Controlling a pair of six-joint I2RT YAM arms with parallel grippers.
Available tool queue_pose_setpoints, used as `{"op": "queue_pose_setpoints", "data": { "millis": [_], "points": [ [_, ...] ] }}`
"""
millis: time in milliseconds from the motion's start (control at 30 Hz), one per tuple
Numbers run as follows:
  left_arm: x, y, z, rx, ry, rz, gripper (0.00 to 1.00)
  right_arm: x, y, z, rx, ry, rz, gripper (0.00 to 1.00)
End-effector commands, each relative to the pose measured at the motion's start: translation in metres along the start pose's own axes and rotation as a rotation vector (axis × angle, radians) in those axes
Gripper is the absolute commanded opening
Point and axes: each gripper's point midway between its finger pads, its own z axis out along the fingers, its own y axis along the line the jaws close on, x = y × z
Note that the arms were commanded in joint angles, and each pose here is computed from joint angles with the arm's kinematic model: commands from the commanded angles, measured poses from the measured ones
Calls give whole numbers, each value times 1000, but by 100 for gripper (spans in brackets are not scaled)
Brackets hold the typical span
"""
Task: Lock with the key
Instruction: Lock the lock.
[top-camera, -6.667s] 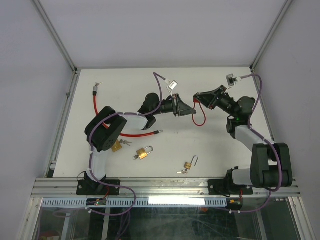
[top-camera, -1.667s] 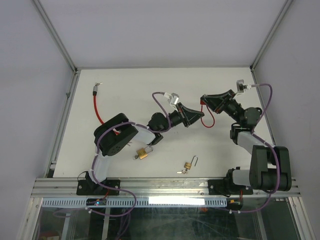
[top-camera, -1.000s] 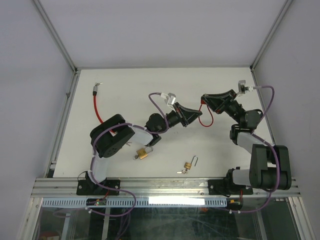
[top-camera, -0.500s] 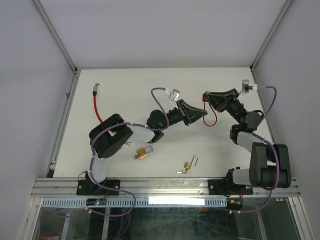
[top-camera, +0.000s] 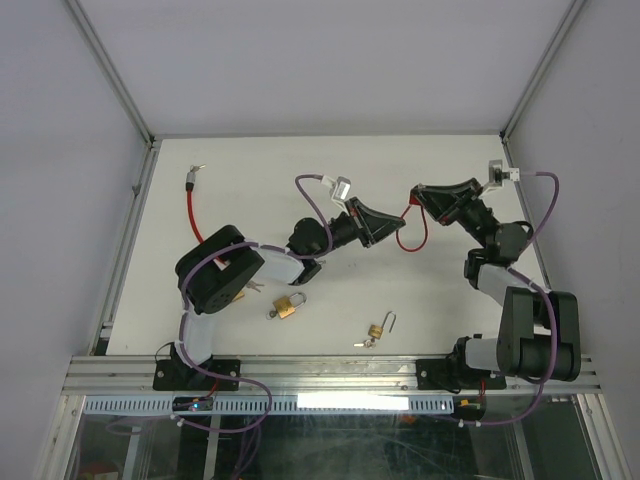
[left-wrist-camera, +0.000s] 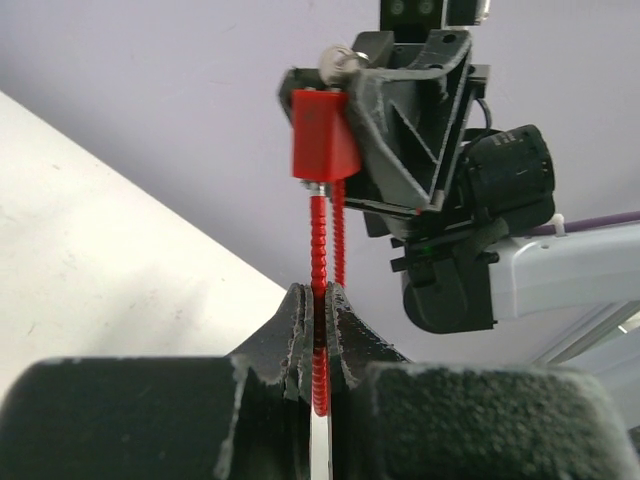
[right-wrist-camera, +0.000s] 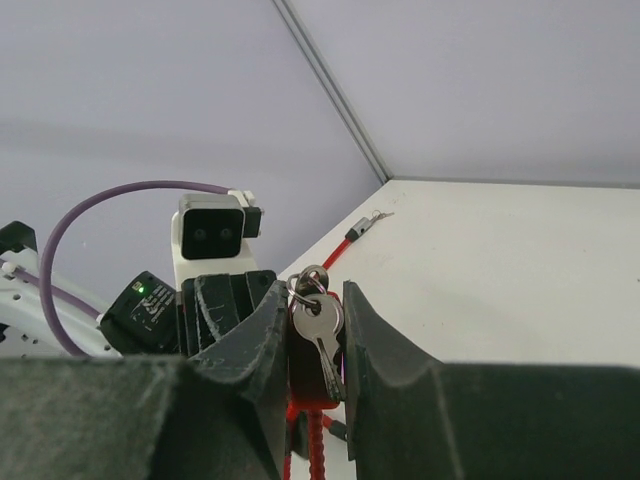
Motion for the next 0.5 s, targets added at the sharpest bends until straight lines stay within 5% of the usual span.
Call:
{"op": "queue_pose_setpoints", "data": {
  "millis": [0,467],
  "points": [
    [-79,-44,0,112,-243,58,0,23,12,-13,-53,134,23,0],
    [-5,-36,5,108,-55,-74,0,18,0,-19,-13,105,68,0]
  ]
}}
